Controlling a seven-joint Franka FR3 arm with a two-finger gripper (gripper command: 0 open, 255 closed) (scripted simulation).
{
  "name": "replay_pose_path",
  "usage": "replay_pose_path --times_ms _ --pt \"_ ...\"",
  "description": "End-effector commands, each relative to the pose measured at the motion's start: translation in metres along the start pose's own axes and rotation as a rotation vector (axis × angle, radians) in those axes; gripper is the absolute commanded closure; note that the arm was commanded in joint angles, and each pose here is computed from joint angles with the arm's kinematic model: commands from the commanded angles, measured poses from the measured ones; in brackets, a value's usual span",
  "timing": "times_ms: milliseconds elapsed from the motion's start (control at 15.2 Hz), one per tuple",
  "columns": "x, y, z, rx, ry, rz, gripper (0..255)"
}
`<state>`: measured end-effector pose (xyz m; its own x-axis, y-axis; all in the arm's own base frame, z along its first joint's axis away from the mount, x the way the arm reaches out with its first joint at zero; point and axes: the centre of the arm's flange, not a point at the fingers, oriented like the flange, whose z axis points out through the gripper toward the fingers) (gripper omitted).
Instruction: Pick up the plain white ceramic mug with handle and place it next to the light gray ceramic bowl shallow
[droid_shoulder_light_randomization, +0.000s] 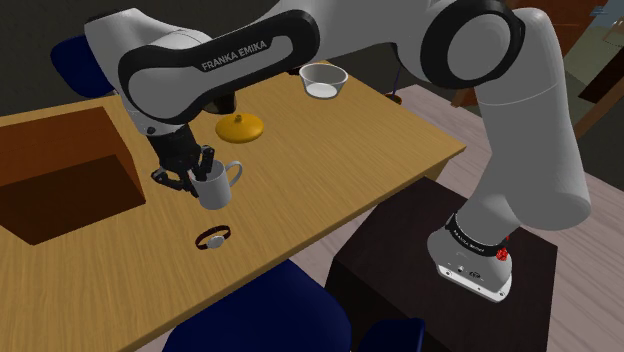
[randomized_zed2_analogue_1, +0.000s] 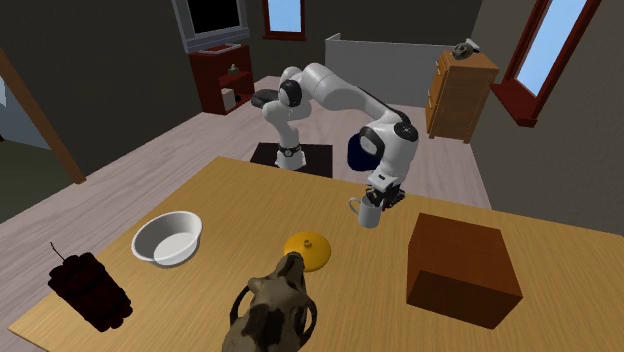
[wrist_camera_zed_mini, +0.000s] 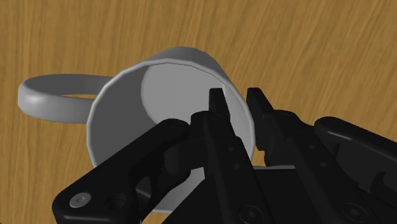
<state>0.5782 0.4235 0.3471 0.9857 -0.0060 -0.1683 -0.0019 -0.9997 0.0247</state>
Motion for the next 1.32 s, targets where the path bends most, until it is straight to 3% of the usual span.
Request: replay_pose_path --times_ms 0,396,1254 --pt "0.000 0.000 0.000 0.000 0.000 0.000 255" --pt "0.000 0.000 0.000 0.000 0.000 0.000 255" --pt "-0.012 0.002 -0.068 0.000 0.000 0.000 255"
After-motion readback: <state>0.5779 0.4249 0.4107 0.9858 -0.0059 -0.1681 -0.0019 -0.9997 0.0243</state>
